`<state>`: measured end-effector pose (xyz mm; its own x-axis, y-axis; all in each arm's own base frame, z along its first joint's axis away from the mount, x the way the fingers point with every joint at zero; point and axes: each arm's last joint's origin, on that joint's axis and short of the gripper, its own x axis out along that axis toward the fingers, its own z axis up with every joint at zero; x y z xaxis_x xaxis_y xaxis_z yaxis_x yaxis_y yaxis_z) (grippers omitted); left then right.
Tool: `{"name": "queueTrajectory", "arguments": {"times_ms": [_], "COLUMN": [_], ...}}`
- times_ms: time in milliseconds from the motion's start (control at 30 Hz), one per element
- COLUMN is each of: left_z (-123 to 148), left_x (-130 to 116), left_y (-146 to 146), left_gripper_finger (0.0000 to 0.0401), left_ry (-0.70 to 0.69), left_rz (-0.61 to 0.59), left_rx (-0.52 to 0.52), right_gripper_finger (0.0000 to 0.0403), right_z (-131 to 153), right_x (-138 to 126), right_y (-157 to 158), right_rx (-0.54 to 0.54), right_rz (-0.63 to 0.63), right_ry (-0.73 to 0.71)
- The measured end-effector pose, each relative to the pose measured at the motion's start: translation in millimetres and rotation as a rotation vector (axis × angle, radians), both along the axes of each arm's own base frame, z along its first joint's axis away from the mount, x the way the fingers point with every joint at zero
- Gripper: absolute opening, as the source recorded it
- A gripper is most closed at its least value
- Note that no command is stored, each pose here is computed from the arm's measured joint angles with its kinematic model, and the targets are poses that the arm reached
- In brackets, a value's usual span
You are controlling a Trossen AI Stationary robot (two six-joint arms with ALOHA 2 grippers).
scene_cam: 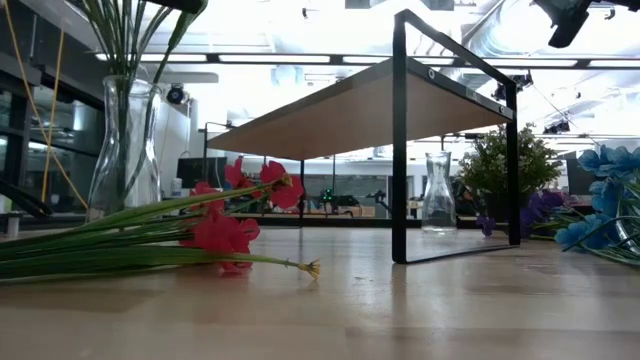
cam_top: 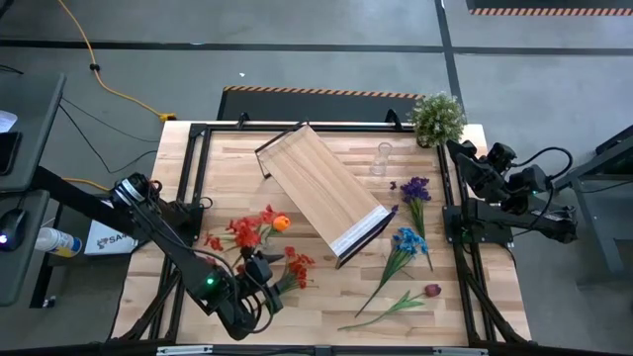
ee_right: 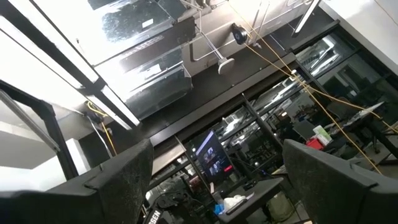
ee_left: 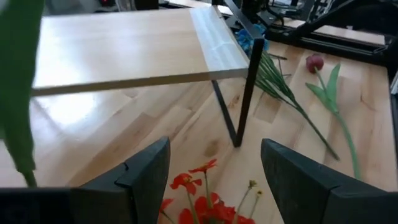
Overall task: Pick and place flowers into a vace then onto a shelf
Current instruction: Put the red flowers into the bottom transparent vase
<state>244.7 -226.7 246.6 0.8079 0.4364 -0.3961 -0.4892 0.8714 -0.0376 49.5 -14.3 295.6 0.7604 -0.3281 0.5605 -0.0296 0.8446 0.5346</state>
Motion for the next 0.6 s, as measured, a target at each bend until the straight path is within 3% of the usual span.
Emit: {"name": "queueTrajectory", "arguments": {"times_ms": [300,600], "left_z": [7.2,6.5], "left_x": [-0.1,-0.6], "left_y": [4.6,4.9], "left_gripper_finger": [0.0282,0.0282], "left_ry": [-0.009,-0.012], "left_rz": [0.002,0.011], "left_rx": [0.036,0.005], "right_gripper_finger": [0.0344,0.0344], "right_z": [0.0,0.0], "right_x": [0.1,-0.1], "right_y": [0.1,-0.1], "right_rx": [-0.007,-0.005], "right_rz": [-0.002,-0.01], "right_ry": [0.003,0.003]}}
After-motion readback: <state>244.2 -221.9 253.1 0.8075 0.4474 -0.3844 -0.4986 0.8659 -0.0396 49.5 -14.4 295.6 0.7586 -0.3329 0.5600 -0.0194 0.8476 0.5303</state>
